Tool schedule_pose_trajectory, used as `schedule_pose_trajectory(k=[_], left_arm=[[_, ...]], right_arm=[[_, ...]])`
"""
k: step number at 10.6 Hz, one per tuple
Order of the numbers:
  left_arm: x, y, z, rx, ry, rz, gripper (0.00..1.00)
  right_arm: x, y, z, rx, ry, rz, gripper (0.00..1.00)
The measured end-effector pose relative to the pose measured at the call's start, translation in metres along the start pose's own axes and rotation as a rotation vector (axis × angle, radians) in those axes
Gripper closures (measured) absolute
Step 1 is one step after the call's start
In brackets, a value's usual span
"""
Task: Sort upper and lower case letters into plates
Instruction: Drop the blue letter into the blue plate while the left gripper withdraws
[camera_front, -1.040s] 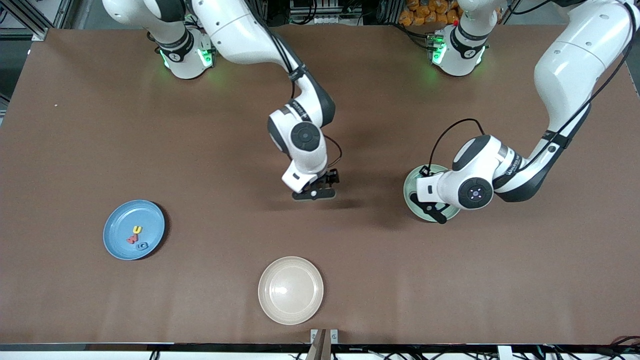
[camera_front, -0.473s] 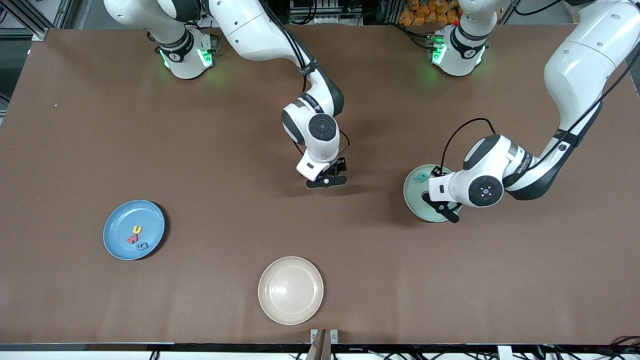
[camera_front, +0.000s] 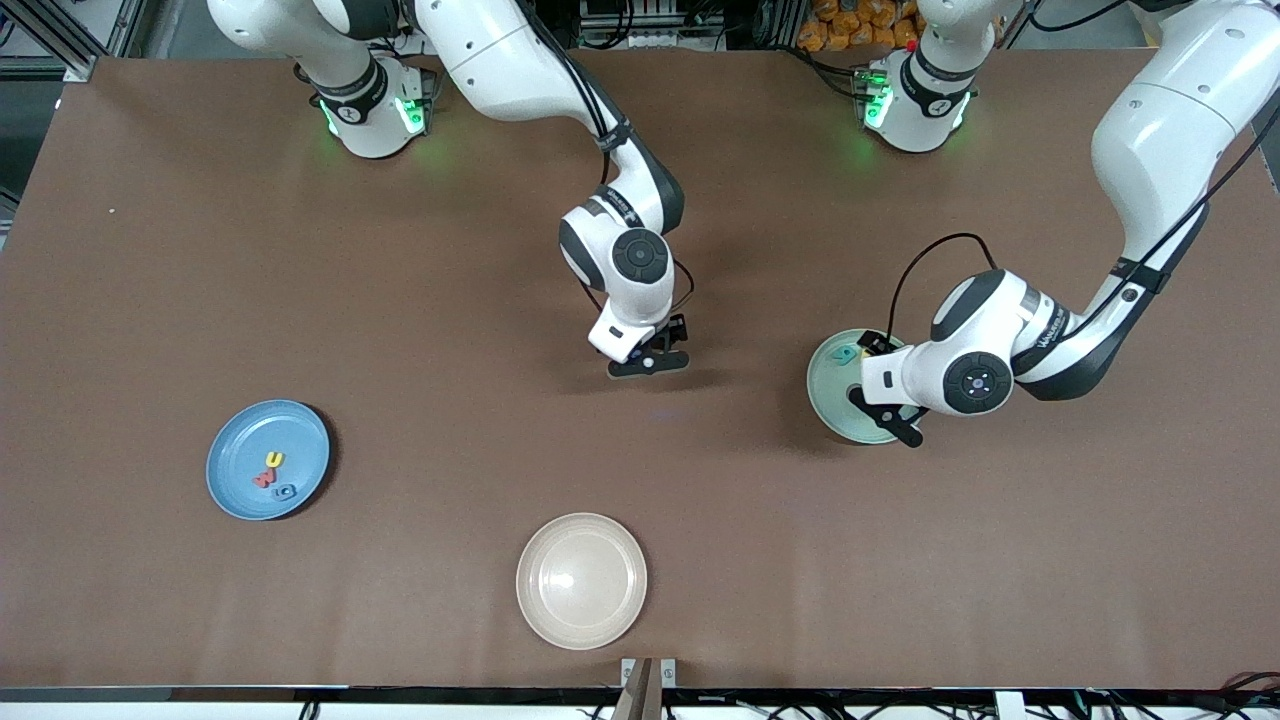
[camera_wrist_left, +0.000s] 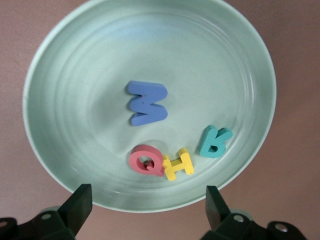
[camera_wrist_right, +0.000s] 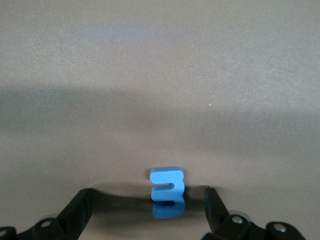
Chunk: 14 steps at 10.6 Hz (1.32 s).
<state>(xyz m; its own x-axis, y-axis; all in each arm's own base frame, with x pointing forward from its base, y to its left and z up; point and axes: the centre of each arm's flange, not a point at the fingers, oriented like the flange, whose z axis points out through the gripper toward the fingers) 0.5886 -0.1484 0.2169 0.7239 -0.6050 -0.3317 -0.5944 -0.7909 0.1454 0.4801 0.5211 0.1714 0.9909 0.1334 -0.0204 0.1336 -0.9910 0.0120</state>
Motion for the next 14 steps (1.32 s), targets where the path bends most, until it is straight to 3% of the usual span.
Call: schedule_pose_trajectory(k=[3, 4, 5, 8, 10, 12, 14], left_arm=[[0.004, -0.019, -0.036, 0.015, 0.072, -0.175, 0.00], [0.006, -0.022, -0.050, 0.016, 0.100, -0.272, 0.00], [0.008, -0.022, -0.061, 0.013, 0.121, -0.357, 0.00], [0.007, -0.041, -0.099, 0.015, 0.194, -0.461, 0.00], [-0.004, -0.056, -0.146, 0.047, 0.259, -0.488, 0.00], [-0.019, -0.051, -0.188, 0.107, 0.309, -0.505, 0.00], [-0.034, -0.057, -0.217, 0.143, 0.339, -0.517, 0.00]], right_arm=[[0.000, 0.004, 0.001, 0.007, 0.015, -0.001, 0.00], [0.001, 0.003, -0.001, 0.013, 0.023, -0.002, 0.10], [0.001, 0.002, -0.005, 0.018, 0.026, -0.002, 0.27], [0.002, 0.002, -0.011, 0.024, 0.032, 0.000, 0.70], [0.004, 0.008, -0.016, 0.022, 0.036, 0.009, 0.73], [0.022, 0.029, -0.041, 0.022, 0.075, 0.044, 0.73], [0.052, 0.078, -0.071, -0.021, 0.095, 0.116, 0.73]])
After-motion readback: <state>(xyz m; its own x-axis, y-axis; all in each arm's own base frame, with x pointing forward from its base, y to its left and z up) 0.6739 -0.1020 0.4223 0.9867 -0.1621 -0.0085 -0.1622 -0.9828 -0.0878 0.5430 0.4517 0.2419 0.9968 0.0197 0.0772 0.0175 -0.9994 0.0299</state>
